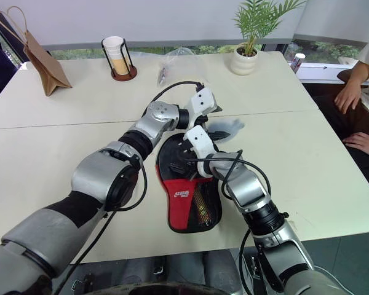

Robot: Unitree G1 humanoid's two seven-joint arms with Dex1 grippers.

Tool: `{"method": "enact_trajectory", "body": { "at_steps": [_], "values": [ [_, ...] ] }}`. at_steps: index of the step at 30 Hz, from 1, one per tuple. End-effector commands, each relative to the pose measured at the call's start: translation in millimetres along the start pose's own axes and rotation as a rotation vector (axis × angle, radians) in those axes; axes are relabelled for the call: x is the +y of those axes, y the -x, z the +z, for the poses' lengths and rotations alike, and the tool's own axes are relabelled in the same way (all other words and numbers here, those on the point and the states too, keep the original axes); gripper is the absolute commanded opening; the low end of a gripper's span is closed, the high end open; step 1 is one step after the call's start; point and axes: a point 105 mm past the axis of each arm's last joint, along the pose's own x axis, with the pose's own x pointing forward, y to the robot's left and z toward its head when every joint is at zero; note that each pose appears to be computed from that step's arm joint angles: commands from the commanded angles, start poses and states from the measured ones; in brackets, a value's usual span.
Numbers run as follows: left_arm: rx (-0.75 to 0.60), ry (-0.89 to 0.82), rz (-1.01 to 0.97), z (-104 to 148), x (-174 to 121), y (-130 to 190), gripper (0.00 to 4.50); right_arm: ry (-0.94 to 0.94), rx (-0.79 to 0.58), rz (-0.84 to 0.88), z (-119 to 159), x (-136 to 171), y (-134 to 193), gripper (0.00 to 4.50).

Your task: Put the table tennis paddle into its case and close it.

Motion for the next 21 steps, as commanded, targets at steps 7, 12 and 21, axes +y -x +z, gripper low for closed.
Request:
{"method": "enact_trajectory", "body": {
  "at_steps": [7, 12, 21],
  "values": [
    [-0.286, 0.104, -0.028, 53, 25, 39, 4.49, -0.133, 0.222, 0.039, -65, 2, 6, 4.5],
    [-0.316, 0.029, 0.023, 49, 38, 71, 4.49, -0.111, 0.148, -0.006, -42, -17, 21, 4.5],
    [-0.273, -0.042, 0.018, 18, 29, 100, 4.49, -0.089, 0.048, -0.086, 2, -50, 63, 4.5]
  ]
}}
